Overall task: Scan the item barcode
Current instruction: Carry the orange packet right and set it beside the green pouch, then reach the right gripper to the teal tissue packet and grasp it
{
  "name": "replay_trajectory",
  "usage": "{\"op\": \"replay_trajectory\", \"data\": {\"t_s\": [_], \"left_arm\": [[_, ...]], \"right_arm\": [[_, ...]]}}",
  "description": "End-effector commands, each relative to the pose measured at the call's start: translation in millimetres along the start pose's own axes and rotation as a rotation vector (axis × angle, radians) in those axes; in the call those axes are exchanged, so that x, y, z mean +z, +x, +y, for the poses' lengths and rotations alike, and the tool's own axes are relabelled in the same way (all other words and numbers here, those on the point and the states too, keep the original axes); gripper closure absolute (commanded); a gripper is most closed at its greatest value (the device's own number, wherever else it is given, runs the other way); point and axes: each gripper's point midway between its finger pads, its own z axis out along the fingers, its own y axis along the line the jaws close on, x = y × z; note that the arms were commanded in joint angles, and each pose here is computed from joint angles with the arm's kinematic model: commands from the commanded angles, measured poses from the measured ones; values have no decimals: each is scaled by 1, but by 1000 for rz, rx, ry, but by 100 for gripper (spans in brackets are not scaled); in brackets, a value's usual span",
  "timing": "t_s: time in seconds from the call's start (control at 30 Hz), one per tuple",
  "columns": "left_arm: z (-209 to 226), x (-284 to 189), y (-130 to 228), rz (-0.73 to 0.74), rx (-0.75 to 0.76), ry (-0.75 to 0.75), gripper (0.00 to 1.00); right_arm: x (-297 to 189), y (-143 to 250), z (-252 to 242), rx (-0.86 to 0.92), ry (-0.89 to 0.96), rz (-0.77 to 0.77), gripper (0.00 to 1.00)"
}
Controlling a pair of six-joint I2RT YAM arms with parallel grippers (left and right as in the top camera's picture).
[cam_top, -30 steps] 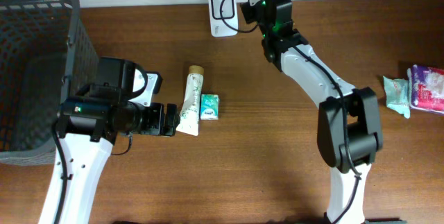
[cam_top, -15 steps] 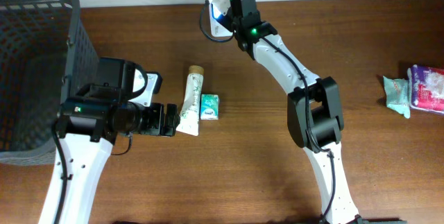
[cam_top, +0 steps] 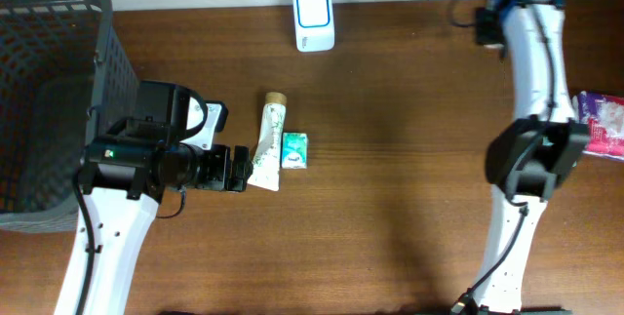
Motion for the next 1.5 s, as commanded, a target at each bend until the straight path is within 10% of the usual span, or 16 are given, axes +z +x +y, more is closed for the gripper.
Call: {"op": "replay_trajectory", "data": {"t_s": [0.0,0.13,0.17,0.33,0.73,0.87,1.0,1.07,1.47], "left_arm": [[-2,-2,-1,-8,27,4,1],[-2,-2,-1,-8,27,4,1],[-2,-2,-1,-8,27,4,1],[-2,-2,-1,-8,27,4,1],[-2,-2,-1,-8,27,4,1],[-2,-2,-1,-8,27,4,1],[-2,-2,-1,-8,27,4,1],[-2,-2,-1,-8,27,4,1],[-2,-2,-1,-7,27,4,1]], "right_arm": [[20,48,-59,183,39,157,96],[52,95,-86,281,-14,293,92],[56,99,-85,288,-27,303,57],[50,100,-77,289,-71,311,27],[-241,106,27,46,-616,-11,23],[-253,131,123,-201,-706,76,1],[-239,170,252,-468,-858,96,1],[-219,181,291,-317,-874,173,1],[-202,209,362,-302,-885,247,1]]}}
